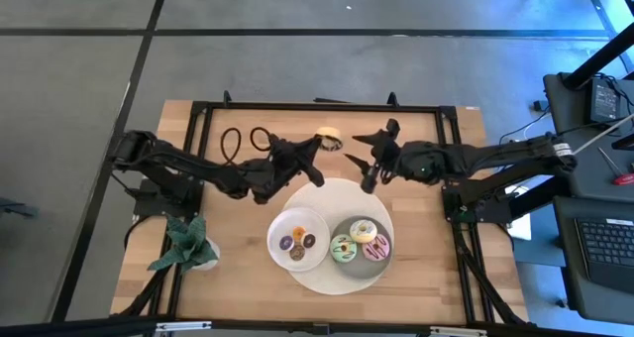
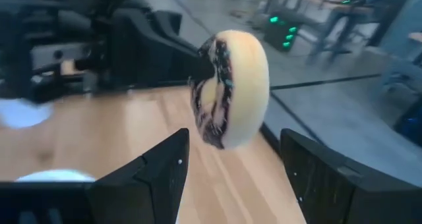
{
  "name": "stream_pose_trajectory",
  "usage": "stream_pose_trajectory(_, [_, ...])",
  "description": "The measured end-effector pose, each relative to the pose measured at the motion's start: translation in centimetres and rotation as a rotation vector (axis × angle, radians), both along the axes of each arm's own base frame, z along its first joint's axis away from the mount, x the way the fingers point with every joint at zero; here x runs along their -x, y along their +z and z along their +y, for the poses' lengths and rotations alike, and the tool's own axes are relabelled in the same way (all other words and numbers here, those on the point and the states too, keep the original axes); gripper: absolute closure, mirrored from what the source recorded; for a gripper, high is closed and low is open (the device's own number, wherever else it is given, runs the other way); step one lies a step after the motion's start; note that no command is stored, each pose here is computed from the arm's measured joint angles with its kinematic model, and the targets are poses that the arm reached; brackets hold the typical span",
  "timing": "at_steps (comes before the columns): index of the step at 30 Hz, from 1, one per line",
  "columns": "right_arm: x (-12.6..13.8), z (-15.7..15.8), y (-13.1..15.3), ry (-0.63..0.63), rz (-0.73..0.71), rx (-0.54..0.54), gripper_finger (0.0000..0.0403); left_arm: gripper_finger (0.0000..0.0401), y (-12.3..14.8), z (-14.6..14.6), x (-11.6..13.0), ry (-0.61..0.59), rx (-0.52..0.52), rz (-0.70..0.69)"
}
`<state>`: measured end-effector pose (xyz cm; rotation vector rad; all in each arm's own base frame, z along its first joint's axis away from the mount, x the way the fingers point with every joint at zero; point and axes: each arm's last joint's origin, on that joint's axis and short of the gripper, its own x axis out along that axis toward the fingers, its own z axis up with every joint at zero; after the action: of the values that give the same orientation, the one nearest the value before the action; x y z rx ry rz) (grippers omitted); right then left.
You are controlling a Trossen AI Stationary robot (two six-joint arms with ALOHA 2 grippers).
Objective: Pick & Place donuts
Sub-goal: Put the large black donut on the gray plate
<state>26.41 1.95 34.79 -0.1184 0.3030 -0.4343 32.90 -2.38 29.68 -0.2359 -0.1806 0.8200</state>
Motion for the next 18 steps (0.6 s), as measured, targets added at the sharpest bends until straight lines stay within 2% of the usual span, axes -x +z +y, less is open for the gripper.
stream_pose_trajectory(10, [-1.8,-0.1,-0.8,-0.107,-0.027,0.053,0.0168,0.0382,0.5,0.3,-0.8,0.009,-0.06,-0.016])
stream_pose_trajectory(13, [-1.9,-0.2,-0.7,-0.11,-0.041,0.053,0.0184,0.0382,0.8,0.4,-0.8,0.002,-0.075,-0.01])
stream_pose_trajectory(18, [-2.0,-0.6,-0.4,-0.091,-0.064,0.057,0.0234,0.0381,0.9,0.6,-0.9,-0.035,-0.084,-0.016])
